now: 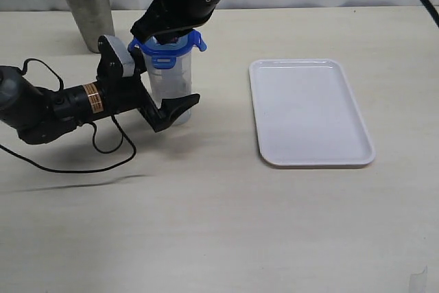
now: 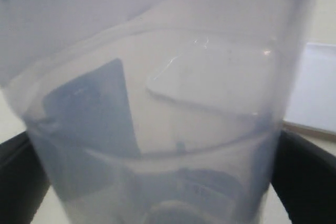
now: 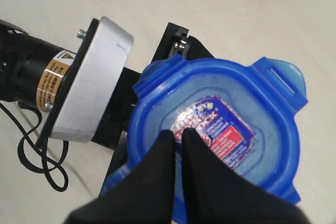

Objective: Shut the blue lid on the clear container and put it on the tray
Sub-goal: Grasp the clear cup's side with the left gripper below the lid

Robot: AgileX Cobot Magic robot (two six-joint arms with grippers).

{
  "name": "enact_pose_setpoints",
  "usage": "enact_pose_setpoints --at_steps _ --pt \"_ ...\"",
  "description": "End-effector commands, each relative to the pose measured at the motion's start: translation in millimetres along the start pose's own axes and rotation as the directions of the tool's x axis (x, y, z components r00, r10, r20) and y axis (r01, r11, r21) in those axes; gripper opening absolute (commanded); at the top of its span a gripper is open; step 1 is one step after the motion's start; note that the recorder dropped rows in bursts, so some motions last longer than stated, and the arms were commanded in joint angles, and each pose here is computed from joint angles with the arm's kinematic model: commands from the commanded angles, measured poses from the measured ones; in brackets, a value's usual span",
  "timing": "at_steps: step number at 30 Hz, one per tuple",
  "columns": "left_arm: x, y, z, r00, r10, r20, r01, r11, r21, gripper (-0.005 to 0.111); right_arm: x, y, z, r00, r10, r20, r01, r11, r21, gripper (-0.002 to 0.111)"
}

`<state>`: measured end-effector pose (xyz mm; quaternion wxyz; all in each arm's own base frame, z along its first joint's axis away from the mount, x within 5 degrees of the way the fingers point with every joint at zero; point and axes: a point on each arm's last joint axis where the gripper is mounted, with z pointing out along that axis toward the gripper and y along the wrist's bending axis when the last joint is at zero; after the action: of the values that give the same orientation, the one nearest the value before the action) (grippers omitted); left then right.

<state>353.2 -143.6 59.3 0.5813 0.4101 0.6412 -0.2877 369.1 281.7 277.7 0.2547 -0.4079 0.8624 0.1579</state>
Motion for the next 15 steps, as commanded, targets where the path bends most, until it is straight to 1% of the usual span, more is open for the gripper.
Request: enact_pose_setpoints --at_steps 1,6,15 --pt "-2.0 -2.9 3.9 1.000 -0.010 0.016 0.010 1.000 0.006 0.105 1.1 -0.8 -0.5 1.000 0.006 -0.006 -0.006 1.000 0.002 0.005" --pt "-3.9 -7.9 9.1 1.000 -0.015 0.021 0.015 1.000 0.005 0.105 1.1 -0.8 -0.5 1.000 0.011 -0.006 -0.011 1.000 0.002 0.005" --pt "-4.6 -6.8 10.1 0.999 -0.025 0.026 0.026 0.999 -0.019 0.105 1.1 -0.8 -0.5 1.000 0.013 -0.006 -0.013 1.000 0.002 0.005"
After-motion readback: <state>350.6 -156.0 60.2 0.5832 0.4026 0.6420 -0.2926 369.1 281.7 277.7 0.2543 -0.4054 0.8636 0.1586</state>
